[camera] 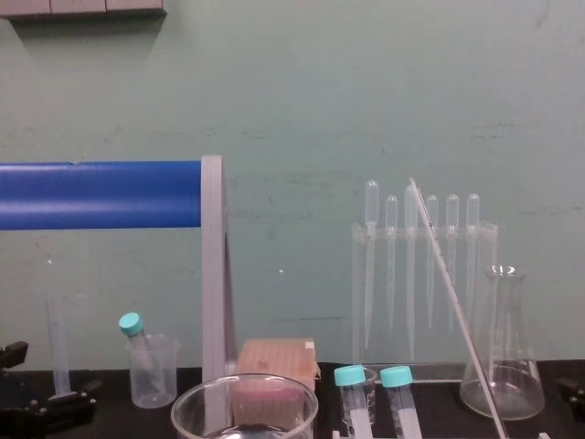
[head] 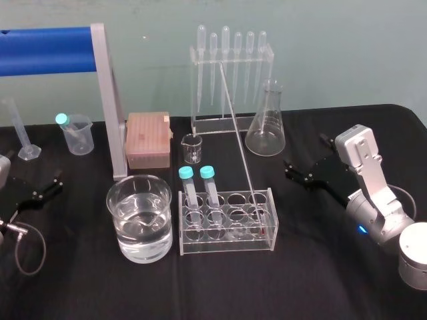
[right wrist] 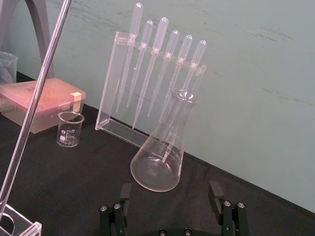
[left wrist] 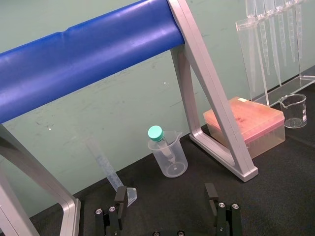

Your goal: Hold the thermometer with one hand and immerse one end into the beaker, then reinsert it into the test tube rack.

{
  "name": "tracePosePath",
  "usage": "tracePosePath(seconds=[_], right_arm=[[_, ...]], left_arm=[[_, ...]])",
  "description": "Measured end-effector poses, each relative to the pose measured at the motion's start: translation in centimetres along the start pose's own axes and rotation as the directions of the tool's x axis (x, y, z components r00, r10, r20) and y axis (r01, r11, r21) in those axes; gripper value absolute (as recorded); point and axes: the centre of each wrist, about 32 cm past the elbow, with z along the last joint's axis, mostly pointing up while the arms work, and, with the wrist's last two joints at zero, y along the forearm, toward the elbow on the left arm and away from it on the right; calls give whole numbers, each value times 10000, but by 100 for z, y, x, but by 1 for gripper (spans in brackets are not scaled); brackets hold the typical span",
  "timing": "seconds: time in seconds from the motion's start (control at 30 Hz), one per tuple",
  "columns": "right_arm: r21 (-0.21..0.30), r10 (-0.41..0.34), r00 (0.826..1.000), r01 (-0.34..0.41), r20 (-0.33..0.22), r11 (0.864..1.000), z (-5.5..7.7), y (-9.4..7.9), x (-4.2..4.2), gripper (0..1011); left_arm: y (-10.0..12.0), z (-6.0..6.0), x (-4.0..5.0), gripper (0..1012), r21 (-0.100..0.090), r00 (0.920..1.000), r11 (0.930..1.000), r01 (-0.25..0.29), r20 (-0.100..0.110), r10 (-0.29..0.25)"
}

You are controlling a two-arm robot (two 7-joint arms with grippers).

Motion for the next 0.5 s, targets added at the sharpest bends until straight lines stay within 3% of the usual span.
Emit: tracePosePath(seconds=[0.5], right_arm=[[0,0,10000,0,0,10000,0,0,0,1002]], left_arm=[[0,0,0,1008,0,10000,10000,0,0,0]])
